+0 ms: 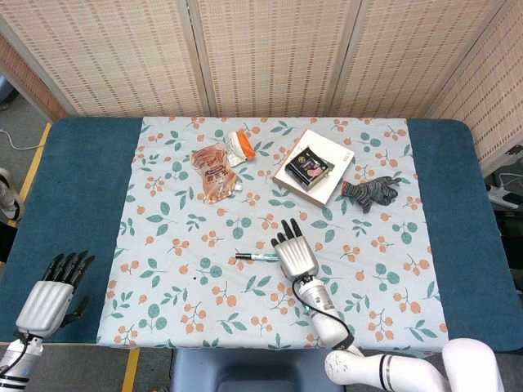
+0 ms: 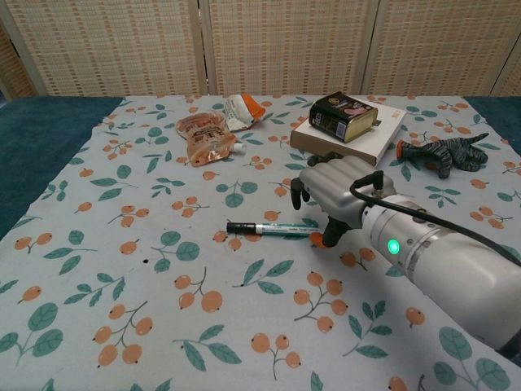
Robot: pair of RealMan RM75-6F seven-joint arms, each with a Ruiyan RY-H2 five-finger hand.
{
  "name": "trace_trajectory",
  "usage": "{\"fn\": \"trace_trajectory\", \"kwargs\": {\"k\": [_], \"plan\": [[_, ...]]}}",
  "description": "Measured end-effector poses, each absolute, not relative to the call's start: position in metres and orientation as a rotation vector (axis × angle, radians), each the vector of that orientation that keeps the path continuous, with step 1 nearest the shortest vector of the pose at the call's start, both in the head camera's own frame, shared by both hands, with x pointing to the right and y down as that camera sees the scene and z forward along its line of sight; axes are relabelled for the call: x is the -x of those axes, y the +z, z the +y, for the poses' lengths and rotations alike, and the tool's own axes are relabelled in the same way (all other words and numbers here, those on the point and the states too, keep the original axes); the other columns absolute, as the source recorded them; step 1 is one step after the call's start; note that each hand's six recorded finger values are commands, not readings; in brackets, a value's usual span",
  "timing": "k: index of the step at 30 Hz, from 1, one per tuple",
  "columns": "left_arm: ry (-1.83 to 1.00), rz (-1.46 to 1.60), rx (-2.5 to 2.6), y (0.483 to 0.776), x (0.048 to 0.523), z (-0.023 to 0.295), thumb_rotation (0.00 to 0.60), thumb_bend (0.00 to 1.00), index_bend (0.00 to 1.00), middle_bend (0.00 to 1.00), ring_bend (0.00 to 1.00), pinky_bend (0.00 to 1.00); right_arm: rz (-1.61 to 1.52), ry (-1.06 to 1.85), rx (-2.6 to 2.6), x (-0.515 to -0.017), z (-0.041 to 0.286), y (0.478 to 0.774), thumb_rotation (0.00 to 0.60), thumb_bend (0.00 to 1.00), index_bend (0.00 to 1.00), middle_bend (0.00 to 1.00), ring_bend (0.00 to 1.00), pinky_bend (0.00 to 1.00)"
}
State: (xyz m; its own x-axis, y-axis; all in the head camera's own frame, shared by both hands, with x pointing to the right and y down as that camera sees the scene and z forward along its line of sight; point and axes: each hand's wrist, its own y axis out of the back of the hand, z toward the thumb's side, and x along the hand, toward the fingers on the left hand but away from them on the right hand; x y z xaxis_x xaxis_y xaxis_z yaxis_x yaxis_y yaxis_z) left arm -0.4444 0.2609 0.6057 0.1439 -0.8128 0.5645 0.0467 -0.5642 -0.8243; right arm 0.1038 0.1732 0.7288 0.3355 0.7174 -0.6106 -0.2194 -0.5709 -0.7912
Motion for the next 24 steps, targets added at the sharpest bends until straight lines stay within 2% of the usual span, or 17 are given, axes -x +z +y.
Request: {"fn": "trace_trajectory", "kwargs": {"k": [10, 24], "plan": [[-1.519, 0.765, 1.699, 0.605, 0.449, 0.257, 0.6, 0.43, 0.0, 0.0, 0.0, 0.04, -0.409, 1.348, 1.714, -0.071, 0.175, 0.743, 0.6, 0.24, 0.41, 0.33, 0.04, 0.0], [-1.523, 0.766, 1.704, 0.605, 0.451, 0.257, 0.6, 0.43, 0.0, 0.0, 0.0, 0.04, -0.414, 1.369, 1.687, -0.071, 0.175, 0.746, 0.6, 0.25, 0.45, 0.35, 0.06, 0.0]]}}
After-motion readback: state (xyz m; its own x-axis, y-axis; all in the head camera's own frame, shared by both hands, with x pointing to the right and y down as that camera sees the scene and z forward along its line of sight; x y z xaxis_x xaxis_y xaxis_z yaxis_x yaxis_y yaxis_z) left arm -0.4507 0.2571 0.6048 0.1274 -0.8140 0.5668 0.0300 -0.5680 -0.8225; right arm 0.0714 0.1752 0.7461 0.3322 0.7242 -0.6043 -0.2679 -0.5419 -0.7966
